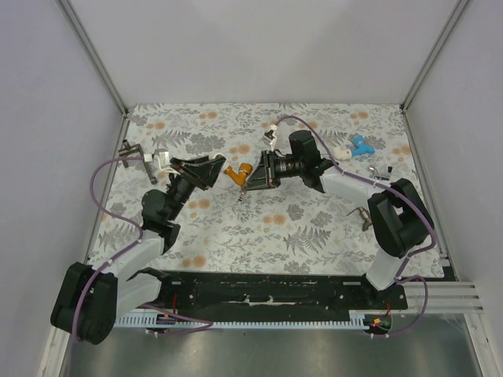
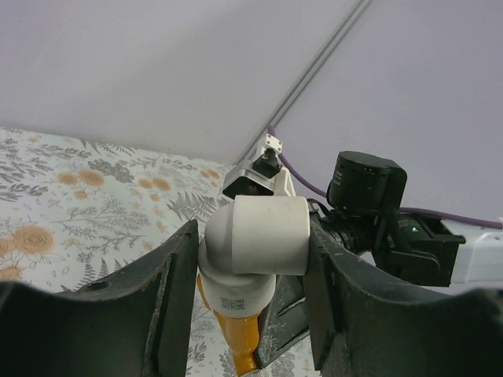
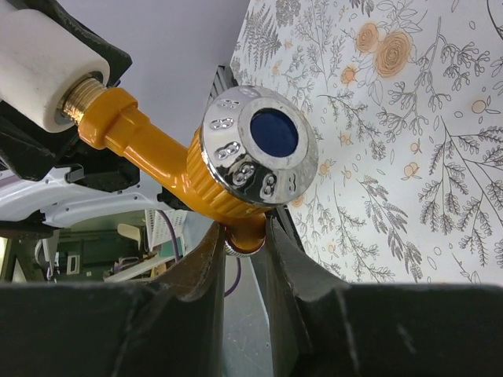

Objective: Install the water faucets

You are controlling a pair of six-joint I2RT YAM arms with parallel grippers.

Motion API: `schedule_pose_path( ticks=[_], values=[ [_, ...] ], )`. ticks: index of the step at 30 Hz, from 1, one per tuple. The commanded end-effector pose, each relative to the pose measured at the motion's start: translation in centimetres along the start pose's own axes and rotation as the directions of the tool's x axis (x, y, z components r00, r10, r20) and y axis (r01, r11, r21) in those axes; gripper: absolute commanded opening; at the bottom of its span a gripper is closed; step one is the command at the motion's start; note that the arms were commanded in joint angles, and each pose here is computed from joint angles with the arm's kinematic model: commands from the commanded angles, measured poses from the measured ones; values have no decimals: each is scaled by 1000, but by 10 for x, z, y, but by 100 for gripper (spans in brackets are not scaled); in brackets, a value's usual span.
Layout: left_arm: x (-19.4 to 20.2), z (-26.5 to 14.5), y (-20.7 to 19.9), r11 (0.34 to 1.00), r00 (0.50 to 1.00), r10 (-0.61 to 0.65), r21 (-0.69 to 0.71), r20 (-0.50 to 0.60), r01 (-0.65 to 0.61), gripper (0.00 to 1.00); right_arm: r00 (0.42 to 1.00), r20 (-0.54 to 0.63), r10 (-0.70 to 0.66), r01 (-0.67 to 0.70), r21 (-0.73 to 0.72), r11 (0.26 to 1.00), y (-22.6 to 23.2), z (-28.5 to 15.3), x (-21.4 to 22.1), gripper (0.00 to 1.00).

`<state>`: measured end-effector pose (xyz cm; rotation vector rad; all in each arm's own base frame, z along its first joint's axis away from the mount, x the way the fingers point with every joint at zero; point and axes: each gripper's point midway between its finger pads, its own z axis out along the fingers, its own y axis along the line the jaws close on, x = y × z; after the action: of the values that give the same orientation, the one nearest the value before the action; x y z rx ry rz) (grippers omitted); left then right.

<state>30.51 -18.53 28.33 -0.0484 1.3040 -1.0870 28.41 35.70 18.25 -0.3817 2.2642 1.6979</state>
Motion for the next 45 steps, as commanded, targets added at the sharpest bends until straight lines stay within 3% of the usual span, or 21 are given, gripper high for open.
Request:
schedule_pose_path(
  ticks=[1,11,18,25,27,30,35,37,40,42,45],
  values=[
    [7,-1,-31,981,996,58,188,-71,-44,2,996,31,-83,85,-60,995,31,-2,-30,0],
    [9,13,36,980,993,-117,-166,-12,113,2,995,61,-73,71,35,997,9,0,-39,0],
    [33,6,79,904,978,-209,-381,6,196,2,992,100,-71,55,155,986,-18,4,-50,1],
    [59,-3,112,810,955,-292,-520,46,272,2,993,115,35,-62,243,968,-49,12,-52,6],
    [68,-7,124,771,951,-304,-575,46,274,2,991,128,47,-80,261,962,-54,13,-52,14],
    [80,-16,144,682,940,-337,-673,57,286,2,989,144,36,-75,280,957,-57,11,-55,18],
    [94,-28,161,555,927,-373,-790,44,261,2,979,142,-149,93,341,935,-52,-5,-59,49],
    [92,-26,159,529,921,-387,-807,43,260,2,953,124,-277,211,387,898,-55,-14,-55,58],
    [95,-29,160,489,913,-408,-837,30,246,2,863,125,-490,389,455,801,-57,-23,-50,68],
    [97,-29,159,478,909,-417,-846,18,236,2,768,144,-624,504,465,727,-57,-26,-40,73],
    [100,-29,156,466,895,-446,-850,14,245,2,579,178,-796,659,473,585,-44,-26,-29,75]
  ],
)
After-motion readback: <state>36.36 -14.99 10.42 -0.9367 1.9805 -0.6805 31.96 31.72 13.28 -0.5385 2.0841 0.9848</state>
